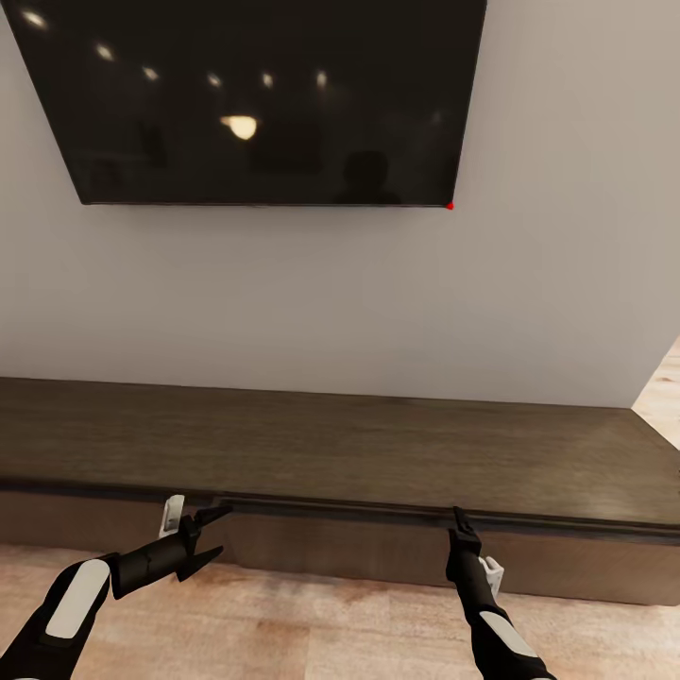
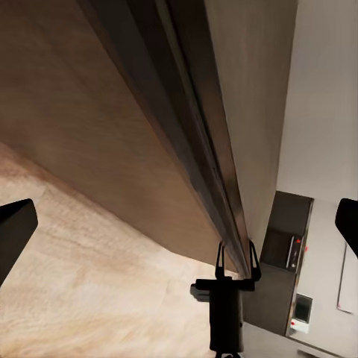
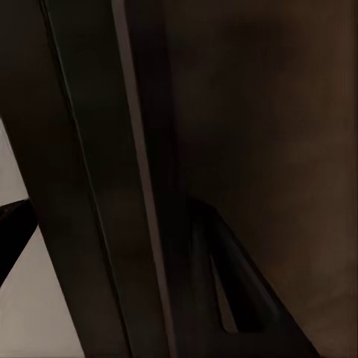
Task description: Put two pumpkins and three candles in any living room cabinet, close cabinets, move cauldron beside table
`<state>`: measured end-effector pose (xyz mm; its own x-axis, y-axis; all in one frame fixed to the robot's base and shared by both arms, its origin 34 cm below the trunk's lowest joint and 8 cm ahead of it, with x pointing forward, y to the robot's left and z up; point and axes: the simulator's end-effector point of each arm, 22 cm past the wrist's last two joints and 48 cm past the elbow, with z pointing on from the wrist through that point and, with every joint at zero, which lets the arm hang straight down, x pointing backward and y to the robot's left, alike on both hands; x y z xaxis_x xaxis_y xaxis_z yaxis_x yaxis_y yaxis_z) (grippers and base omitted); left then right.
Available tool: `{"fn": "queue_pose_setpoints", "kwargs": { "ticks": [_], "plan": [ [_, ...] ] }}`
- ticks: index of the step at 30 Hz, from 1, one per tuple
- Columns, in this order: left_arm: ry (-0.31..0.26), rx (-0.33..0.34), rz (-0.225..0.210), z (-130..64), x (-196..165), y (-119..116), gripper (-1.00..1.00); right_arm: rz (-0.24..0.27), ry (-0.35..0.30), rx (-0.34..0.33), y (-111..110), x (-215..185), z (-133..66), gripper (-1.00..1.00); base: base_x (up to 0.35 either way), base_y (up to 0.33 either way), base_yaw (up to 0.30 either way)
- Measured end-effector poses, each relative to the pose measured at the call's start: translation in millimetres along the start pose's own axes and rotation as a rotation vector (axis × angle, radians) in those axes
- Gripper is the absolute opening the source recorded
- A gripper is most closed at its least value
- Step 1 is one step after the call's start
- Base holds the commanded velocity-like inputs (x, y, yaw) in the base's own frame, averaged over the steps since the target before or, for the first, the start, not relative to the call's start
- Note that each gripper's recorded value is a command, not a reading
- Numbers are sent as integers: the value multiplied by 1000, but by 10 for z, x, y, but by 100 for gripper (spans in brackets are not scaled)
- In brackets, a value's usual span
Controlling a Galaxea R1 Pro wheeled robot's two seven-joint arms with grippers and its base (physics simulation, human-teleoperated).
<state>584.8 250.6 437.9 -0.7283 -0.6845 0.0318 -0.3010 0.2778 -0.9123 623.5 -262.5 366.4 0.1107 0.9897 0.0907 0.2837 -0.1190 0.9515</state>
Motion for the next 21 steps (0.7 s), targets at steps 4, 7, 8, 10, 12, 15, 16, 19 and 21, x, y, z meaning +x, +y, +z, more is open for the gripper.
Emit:
{"fn": "queue_pose_setpoints", "kwargs": {
  "ticks": [4,7,8,10,12,15,16,19,21],
  "plan": [
    [1,-2,0,1,2,4,100,1,0,0,-1,2,1,-100,0,0,0],
    [1,-2,0,1,1,4,100,0,1,0,3,3,4,-100,-68,0,0],
    [1,-2,0,1,1,4,100,1,1,3,3,1,8,-100,-162,0,0],
    [1,-2,0,1,1,4,100,4,-2,-2,16,-6,9,-100,-91,0,0],
    [1,-2,0,1,1,4,100,4,-1,-4,23,-6,11,-100,-35,0,0],
    [1,-3,0,1,2,7,100,3,-1,-4,25,-6,12,-100,-9,0,0],
    [1,-3,0,1,2,7,100,4,-1,-5,25,-6,12,-100,-3,0,0],
    [0,-4,1,4,2,9,100,3,-1,-5,26,-7,10,-100,-1,0,0],
    [0,-6,1,4,3,13,100,4,-1,-5,27,-7,11,-100,0,0,0]
  ]
}}
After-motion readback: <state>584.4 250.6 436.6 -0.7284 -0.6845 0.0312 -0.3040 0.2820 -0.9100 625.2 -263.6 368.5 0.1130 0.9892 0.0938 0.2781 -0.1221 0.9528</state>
